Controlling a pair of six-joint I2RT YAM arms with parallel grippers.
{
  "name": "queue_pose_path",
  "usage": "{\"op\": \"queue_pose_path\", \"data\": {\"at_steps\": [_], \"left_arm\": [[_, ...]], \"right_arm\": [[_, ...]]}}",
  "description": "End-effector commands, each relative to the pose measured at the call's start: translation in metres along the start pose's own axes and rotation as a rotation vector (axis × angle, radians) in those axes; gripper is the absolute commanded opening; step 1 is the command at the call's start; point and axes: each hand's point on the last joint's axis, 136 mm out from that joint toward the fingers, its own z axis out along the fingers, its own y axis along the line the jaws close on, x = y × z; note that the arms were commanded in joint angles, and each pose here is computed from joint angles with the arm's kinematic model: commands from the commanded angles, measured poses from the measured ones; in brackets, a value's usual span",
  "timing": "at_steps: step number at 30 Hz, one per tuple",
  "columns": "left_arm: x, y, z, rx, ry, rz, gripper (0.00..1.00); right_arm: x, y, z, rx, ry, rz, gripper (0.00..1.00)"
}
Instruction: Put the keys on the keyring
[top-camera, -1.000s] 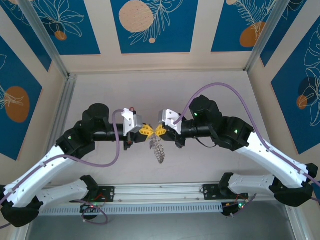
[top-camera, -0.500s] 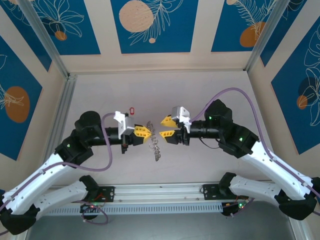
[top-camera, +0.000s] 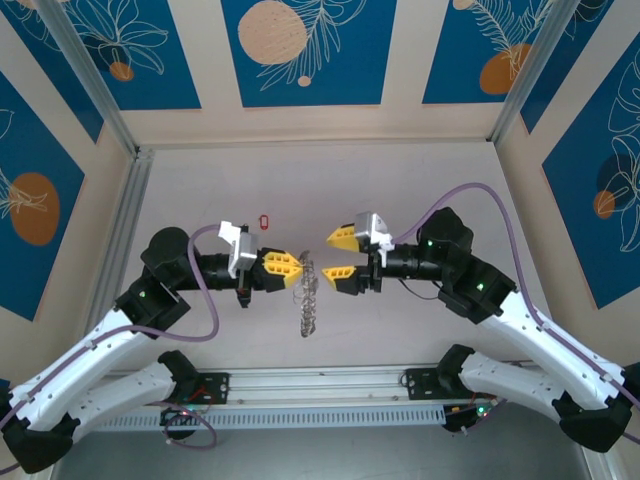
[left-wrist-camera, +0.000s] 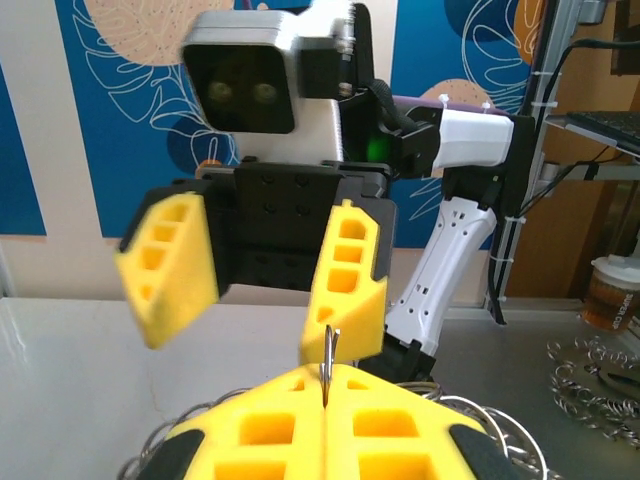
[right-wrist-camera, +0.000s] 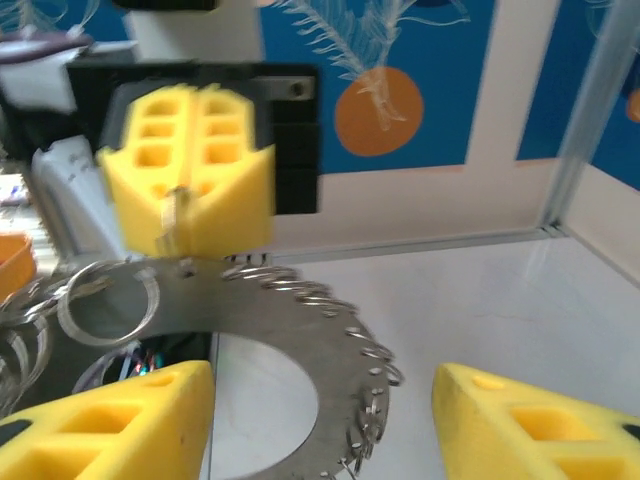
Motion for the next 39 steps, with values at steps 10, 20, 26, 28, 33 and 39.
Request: {"op": "queue_pose_path", "data": {"at_steps": [10, 20, 26, 28, 33, 39], "left_arm": [[0.028, 0.054, -0.027, -0.386, 0.045, -0.072, 0.0], [0.081, 0.1, -0.115, -0.948, 0.134, -0.168, 0.0], [0.094, 0.113, -0.144, -1.119, 0.165, -0.153, 0.0], [0.095, 0.115, -0.154, -1.173, 0.171, -0.145, 0.0], [0.1, 0.117, -0.171, -1.251, 0.174, -0.138, 0.0], [0.104, 0.119, -0.181, -1.295, 0.175, -0.124, 0.0]], "right_arm": [[0.088, -0.156, 0.04, 0.389, 0.295, 0.475, 0.8], [0.194, -0.226, 0.139, 0.408, 0.566, 0.628, 0.73], [0.242, -0.253, 0.202, 0.44, 0.683, 0.633, 0.73], [0.256, -0.259, 0.219, 0.457, 0.719, 0.629, 0.73], [0.279, -0.269, 0.249, 0.48, 0.752, 0.628, 0.73], [0.299, -0.274, 0.261, 0.515, 0.78, 0.603, 0.71]]}}
